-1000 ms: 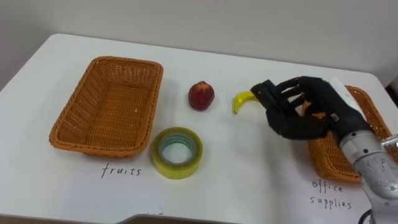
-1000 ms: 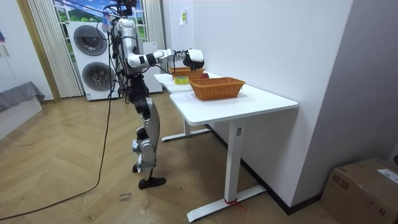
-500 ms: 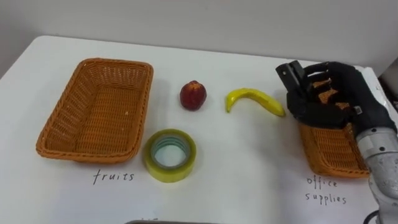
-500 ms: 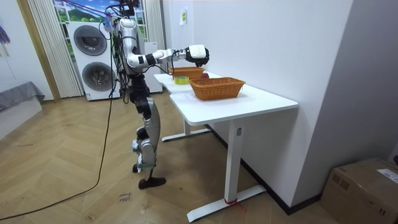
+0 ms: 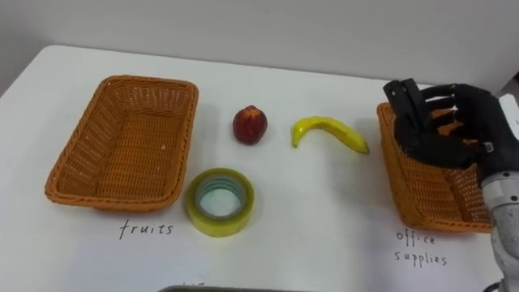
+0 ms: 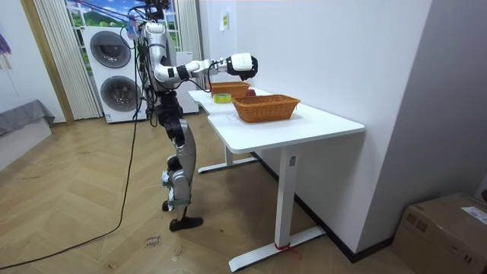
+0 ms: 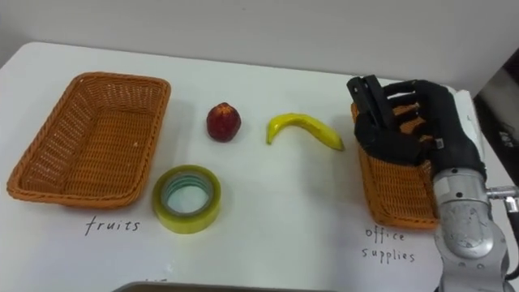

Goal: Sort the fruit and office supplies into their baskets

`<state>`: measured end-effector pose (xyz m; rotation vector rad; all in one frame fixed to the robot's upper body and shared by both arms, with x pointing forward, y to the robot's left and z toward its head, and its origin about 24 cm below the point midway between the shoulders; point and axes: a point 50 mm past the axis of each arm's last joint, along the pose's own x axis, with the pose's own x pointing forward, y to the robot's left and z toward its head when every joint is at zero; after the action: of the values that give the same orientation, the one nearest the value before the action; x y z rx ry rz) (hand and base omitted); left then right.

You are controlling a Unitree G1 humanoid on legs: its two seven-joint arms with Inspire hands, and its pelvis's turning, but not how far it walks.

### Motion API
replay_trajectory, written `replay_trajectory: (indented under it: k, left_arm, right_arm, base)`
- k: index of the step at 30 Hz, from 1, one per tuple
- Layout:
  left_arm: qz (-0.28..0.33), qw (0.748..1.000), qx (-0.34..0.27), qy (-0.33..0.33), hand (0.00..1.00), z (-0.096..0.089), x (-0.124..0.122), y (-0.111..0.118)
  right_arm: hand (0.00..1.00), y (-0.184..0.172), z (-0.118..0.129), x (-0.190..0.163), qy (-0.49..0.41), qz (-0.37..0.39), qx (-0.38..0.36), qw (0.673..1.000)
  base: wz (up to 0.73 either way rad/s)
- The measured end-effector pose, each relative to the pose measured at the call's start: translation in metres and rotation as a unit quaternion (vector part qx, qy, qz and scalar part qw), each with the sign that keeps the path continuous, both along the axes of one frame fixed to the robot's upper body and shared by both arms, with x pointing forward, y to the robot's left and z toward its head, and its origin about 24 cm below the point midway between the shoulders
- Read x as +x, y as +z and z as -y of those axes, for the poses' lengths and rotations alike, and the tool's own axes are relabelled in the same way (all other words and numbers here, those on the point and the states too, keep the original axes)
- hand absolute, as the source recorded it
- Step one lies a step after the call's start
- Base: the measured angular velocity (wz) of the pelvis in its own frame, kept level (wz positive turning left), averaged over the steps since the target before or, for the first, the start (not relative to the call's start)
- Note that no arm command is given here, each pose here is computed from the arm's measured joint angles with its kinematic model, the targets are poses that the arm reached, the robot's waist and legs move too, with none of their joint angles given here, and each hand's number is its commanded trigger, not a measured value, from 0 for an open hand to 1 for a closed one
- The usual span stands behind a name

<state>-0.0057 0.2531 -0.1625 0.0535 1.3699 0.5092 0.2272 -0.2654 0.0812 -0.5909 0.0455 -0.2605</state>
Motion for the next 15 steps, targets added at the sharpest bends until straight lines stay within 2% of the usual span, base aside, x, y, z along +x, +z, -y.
replay_trajectory:
  k: [8, 15]
  left_arm:
    - [-0.001, 1.000, 0.000, 0.010, 0.00, 0.001, -0.002, 0.000]
    - [0.005, 1.000, 0.003, 0.027, 0.00, -0.001, -0.002, 0.000]
  right_arm:
    - [1.00, -0.003, 0.008, -0.002, -0.032, 0.001, -0.006, 0.999]
    - [1.00, -0.012, 0.027, -0.008, -0.081, -0.011, 0.004, 0.997]
  base:
    - [0.00]
    - [0.00]
